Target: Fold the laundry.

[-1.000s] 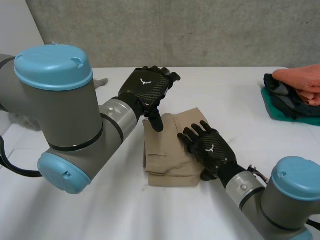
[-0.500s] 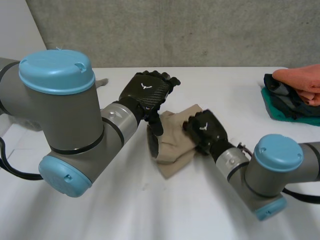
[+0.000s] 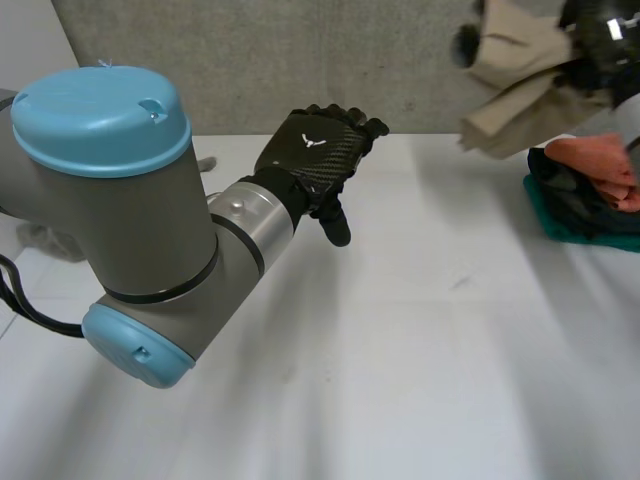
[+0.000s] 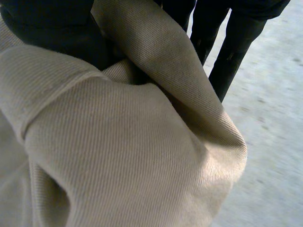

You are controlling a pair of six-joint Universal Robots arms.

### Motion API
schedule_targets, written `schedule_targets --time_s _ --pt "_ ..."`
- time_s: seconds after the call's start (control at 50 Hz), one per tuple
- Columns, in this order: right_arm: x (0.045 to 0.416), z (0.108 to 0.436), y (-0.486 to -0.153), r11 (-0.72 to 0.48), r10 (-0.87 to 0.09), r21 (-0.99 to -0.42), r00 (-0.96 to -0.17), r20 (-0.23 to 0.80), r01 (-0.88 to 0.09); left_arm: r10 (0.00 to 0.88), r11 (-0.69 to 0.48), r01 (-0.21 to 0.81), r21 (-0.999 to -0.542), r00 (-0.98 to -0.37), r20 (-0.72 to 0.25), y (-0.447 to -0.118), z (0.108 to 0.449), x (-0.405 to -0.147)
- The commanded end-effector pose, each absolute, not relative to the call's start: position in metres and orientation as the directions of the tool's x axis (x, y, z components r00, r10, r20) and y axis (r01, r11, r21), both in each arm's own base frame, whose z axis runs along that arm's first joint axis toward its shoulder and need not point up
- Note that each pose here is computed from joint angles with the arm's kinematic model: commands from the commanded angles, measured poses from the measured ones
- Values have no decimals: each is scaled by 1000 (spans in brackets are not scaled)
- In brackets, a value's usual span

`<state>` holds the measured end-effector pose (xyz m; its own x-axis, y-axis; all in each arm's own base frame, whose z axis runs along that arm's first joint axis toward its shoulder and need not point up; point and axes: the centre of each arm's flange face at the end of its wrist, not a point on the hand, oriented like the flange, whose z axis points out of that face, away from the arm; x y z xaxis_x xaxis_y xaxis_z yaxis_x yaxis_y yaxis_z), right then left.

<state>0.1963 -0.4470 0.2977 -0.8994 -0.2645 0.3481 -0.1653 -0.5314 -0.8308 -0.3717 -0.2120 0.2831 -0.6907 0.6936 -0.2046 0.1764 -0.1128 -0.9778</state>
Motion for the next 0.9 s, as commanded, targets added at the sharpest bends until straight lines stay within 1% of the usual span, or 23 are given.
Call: schedule_targets --time_s 0.02,0.08,0.1,0.14,0.16,0.2,0.24,0.28,0.3,0.38,0.44,0.46,0.52,0.58,0.64,0.74,0.82,0.9 --pt "115 288 -511 -536 -251 -834 -919 303 -129 712 -119 172 -978 -672 -205 -202 283 -377" --pt "95 275 -525 -525 -256 -842 -922 291 -120 714 -123 169 -978 -669 -205 -201 284 -378" --pt "81 265 -534 -527 -247 -841 -924 291 -124 715 -124 167 -978 -668 -205 -200 284 -379" --pt "69 255 -542 -530 -242 -839 -926 291 -125 717 -125 167 -978 -666 -205 -199 284 -379" --pt "59 241 -550 -531 -247 -837 -921 302 -132 718 -125 167 -978 -665 -205 -199 284 -380" --pt "49 223 -556 -518 -255 -845 -917 306 -137 720 -124 168 -978 -663 -205 -198 284 -380" --pt "37 197 -561 -484 -274 -864 -913 302 -140 722 -122 169 -978 -661 -205 -197 283 -381" --pt "29 182 -562 -466 -278 -873 -913 299 -144 722 -120 172 -978 -661 -205 -197 282 -380" --pt "18 171 -563 -448 -278 -882 -914 295 -149 723 -118 174 -978 -660 -205 -197 281 -380" --pt "-14 147 -563 -407 -262 -898 -921 289 -166 727 -103 188 -977 -656 -203 -196 273 -381" --pt "-24 137 -561 -394 -282 -903 -913 296 -171 732 -100 192 -976 -651 -203 -194 271 -382" --pt "-27 130 -558 -380 -305 -909 -905 298 -171 733 -97 195 -976 -649 -203 -193 269 -382" --pt "-22 120 -552 -366 -358 -915 -881 309 -172 734 -94 198 -976 -648 -202 -192 268 -382" --pt "-19 117 -549 -371 -374 -912 -871 320 -175 735 -94 199 -976 -647 -202 -192 268 -382" --pt "-18 126 -547 -393 -372 -901 -865 338 -183 736 -98 196 -976 -646 -204 -192 269 -383" --pt "-17 139 -542 -392 -357 -902 -873 332 -182 734 -107 190 -976 -647 -206 -192 273 -382" --pt "-17 165 -531 -382 -302 -907 -903 306 -179 735 -112 182 -977 -647 -205 -190 276 -383" --pt "-15 182 -522 -359 -283 -918 -917 282 -171 749 -123 173 -977 -630 -206 -182 279 -387"
